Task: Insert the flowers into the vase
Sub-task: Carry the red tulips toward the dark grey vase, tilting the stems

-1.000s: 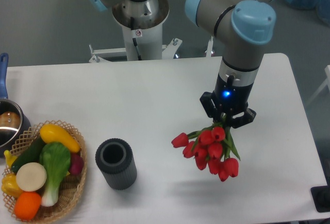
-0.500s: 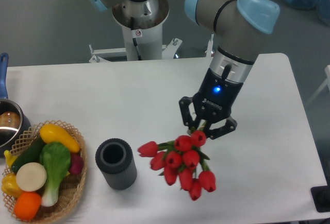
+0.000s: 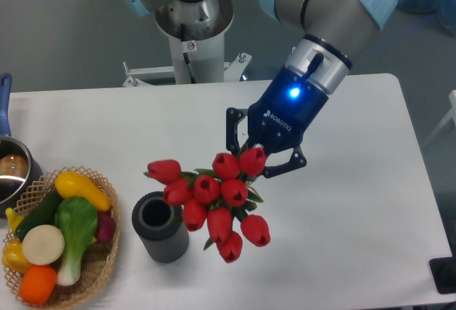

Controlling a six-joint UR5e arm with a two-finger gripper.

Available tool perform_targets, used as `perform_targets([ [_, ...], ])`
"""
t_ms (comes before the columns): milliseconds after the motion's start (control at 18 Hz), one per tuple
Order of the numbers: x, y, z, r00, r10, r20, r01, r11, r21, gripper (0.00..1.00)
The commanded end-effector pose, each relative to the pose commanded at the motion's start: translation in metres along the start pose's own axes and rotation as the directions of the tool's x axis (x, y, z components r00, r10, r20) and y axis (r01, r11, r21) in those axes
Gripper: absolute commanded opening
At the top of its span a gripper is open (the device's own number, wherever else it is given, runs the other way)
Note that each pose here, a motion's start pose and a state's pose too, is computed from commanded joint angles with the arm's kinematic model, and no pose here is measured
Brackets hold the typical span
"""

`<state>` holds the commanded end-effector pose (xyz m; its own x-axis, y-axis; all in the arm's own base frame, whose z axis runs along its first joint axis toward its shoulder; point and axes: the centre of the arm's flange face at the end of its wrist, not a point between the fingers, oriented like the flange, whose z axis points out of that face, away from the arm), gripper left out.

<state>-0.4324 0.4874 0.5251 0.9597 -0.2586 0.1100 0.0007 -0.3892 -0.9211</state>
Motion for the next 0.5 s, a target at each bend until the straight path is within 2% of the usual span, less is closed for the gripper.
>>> perform_targets([
  [111, 0.0013, -0.003, -0.0002, 1.0, 0.021, 0.003, -0.022, 1.0, 0.01, 0.0],
  [222, 0.0048, -0.0103, -0.0025, 0.998, 0.055, -0.012, -0.055, 0.996, 0.064, 0.0],
  [500, 0.0102, -0.0036, 0.0008, 0.995, 0.03, -0.092, -0.014, 0.986, 0.164, 0.0],
])
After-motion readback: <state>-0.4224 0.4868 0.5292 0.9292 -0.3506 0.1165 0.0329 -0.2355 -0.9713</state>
